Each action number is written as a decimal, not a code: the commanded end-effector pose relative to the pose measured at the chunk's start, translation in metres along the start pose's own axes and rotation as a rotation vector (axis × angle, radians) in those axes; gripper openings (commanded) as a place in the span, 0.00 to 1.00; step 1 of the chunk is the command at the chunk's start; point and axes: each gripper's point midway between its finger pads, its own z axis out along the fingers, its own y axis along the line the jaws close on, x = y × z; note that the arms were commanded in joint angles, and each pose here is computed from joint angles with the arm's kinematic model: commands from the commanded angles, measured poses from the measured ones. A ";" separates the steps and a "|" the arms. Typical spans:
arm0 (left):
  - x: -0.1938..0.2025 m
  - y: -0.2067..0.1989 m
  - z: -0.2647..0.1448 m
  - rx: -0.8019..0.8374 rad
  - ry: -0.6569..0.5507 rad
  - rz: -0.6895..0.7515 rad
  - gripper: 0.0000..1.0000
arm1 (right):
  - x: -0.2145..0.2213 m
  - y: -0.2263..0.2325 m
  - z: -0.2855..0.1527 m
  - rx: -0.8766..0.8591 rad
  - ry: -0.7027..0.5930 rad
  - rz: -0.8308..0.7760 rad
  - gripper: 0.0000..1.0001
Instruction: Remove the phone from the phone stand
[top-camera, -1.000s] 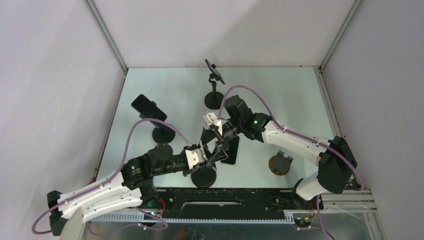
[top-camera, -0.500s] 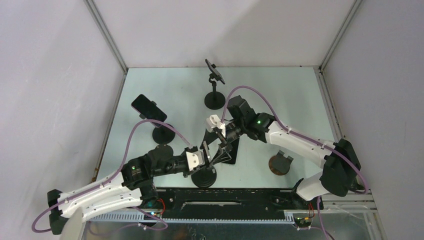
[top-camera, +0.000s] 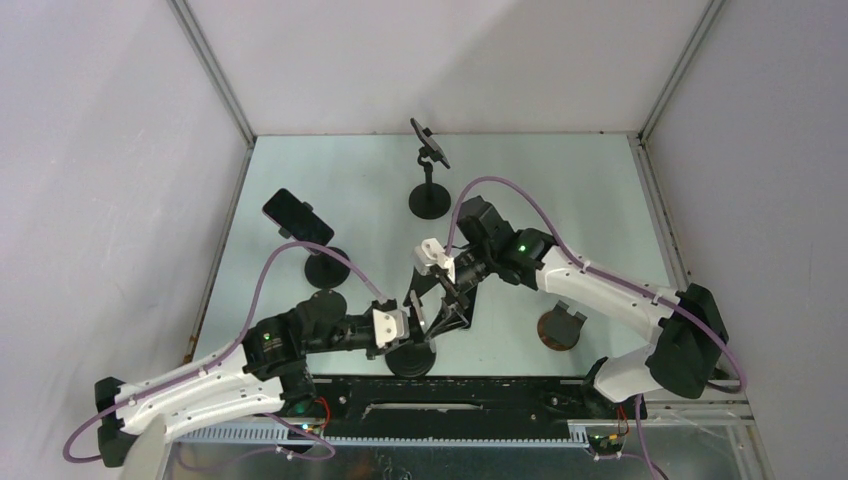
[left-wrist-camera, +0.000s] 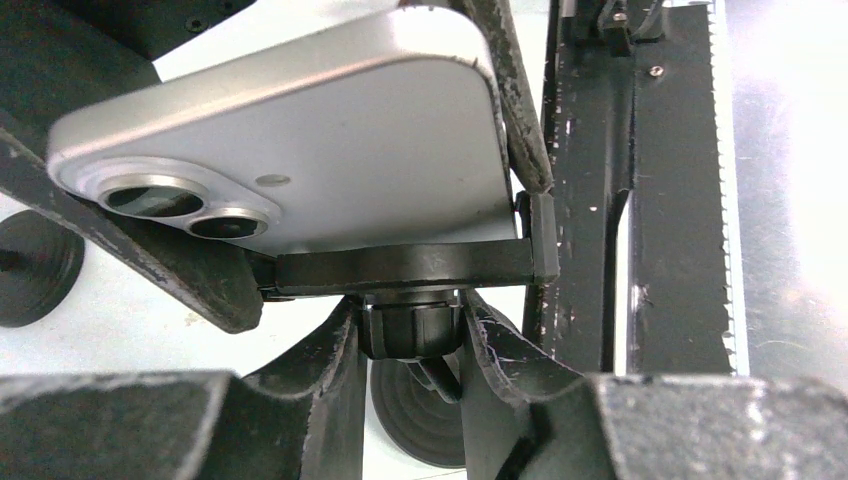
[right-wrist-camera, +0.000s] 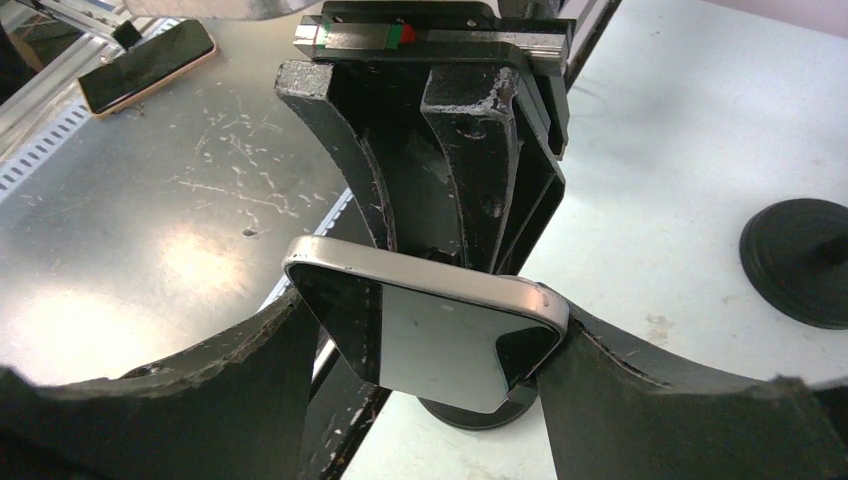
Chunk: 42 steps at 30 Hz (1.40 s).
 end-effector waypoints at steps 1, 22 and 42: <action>-0.043 -0.092 -0.023 0.498 -0.198 0.109 0.00 | 0.013 -0.072 -0.028 0.303 0.127 -0.151 0.00; -0.037 -0.057 -0.014 0.280 -0.138 0.064 0.00 | -0.007 -0.046 -0.015 0.339 0.052 -0.146 0.00; -0.028 -0.019 -0.012 0.068 -0.075 0.002 0.00 | -0.030 0.020 0.012 0.226 -0.029 -0.189 0.00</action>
